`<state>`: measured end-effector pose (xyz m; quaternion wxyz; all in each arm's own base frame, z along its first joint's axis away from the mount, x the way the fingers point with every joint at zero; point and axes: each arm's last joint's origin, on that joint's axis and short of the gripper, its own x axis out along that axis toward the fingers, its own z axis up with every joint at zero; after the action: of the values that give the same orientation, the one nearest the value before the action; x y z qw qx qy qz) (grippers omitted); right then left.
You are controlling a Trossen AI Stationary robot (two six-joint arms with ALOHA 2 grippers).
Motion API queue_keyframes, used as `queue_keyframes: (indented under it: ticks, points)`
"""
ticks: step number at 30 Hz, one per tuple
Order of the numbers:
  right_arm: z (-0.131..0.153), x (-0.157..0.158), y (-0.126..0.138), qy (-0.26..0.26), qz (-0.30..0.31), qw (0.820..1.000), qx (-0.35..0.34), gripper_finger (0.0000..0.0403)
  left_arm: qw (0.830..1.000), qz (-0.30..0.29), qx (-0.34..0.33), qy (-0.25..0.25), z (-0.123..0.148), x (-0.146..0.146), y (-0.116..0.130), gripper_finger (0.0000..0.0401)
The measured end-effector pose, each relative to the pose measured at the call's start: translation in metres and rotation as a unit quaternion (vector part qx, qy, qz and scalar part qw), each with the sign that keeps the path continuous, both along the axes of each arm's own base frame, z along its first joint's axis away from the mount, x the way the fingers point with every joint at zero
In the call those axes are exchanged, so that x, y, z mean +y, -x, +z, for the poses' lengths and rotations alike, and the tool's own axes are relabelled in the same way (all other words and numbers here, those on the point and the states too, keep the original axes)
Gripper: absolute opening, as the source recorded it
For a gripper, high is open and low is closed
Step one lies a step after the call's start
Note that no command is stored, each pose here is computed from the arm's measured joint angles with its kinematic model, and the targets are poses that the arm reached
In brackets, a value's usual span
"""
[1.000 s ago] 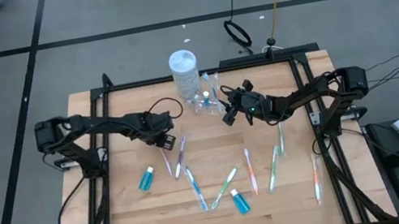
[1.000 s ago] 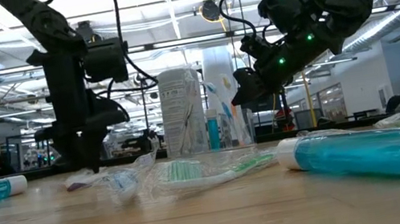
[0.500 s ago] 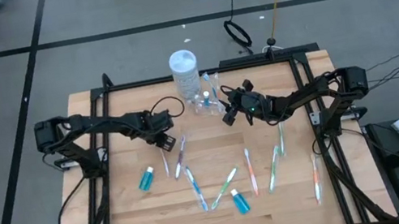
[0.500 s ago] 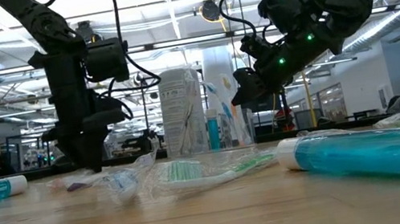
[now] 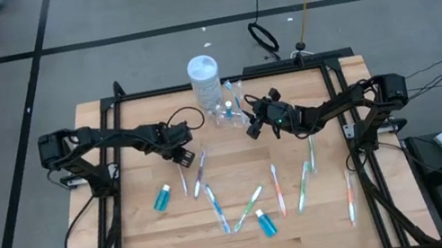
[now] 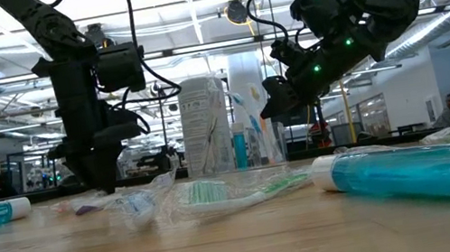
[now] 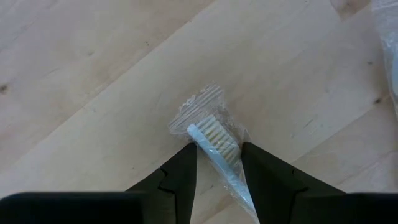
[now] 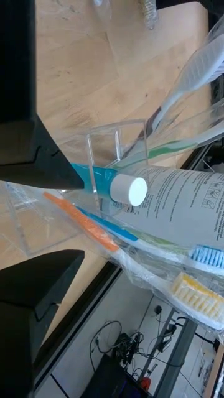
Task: Pick & Place toothbrushing station
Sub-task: Put the orange toothbrush into the transparent organizer
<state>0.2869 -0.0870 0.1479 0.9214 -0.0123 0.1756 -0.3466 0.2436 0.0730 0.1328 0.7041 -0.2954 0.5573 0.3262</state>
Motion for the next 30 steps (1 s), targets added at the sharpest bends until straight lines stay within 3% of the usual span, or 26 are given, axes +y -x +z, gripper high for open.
queue_keyframes:
  ticks: [8, 20, 30]
  points:
    - [0.0, 0.0, 0.0, 0.0, 0.0, 1.0, 0.0, 0.016, 1.0, -0.002, 0.0, 0.0, 0.0, 0.0, 0.0, 0.0134]
    - [0.0, 0.0, 0.0, 0.0, 0.0, 1.0, 0.0, 0.016, 0.998, -0.057, -0.025, -0.019, 0.001, 0.002, -0.006, 0.0049]
    - [0.0, 0.0, 0.0, 0.0, 0.0, 1.0, 0.0, 0.016, 0.992, -0.095, -0.075, -0.043, 0.013, 0.004, -0.023, 0.004]
